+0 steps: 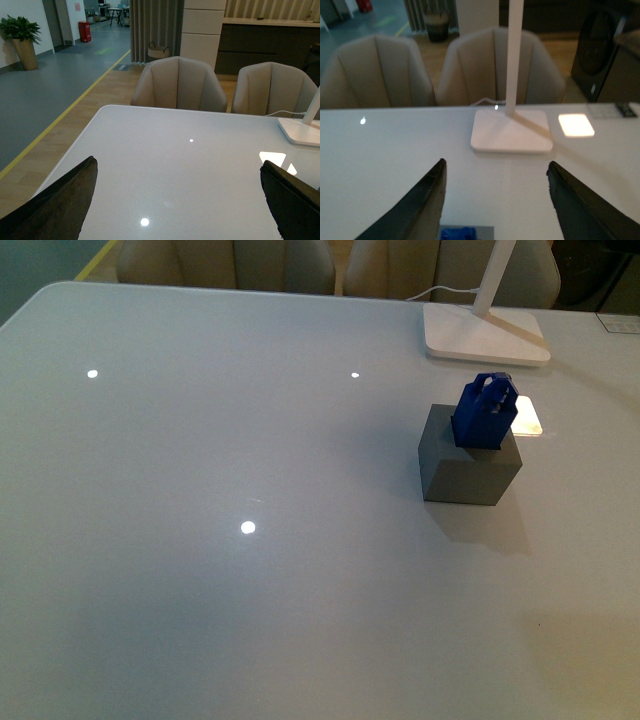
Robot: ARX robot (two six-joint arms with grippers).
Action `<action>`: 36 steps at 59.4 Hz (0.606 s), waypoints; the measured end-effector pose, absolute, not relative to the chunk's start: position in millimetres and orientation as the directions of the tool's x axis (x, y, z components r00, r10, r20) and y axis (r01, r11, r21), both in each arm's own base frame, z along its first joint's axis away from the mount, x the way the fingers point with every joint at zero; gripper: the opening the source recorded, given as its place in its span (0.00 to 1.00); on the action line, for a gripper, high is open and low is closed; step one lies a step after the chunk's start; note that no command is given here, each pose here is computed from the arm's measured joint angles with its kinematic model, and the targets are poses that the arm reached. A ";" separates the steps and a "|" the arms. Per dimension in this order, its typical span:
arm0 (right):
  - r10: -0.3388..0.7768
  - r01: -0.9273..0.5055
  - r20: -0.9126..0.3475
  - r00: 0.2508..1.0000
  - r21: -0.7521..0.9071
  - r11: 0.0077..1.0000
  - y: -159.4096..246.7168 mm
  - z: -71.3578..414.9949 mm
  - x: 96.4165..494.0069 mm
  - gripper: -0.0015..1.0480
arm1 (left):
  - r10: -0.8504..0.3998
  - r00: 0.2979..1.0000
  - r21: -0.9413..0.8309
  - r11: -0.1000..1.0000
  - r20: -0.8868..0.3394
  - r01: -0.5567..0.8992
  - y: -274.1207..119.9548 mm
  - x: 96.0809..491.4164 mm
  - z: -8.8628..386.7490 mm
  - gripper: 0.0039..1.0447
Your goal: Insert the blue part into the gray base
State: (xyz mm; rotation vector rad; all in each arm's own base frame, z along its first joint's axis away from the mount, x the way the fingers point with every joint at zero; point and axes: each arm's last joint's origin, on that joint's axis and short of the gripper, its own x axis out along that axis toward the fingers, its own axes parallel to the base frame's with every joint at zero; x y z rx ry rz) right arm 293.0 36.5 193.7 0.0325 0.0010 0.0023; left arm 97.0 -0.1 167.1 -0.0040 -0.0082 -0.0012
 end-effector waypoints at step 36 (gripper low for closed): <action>0.004 -0.004 0.004 1.000 0.006 1.000 1.6 167.7 191.7 0.02 | 0.000 1.000 -0.004 1.000 0.008 0.000 -0.1 97.0 167.1 0.93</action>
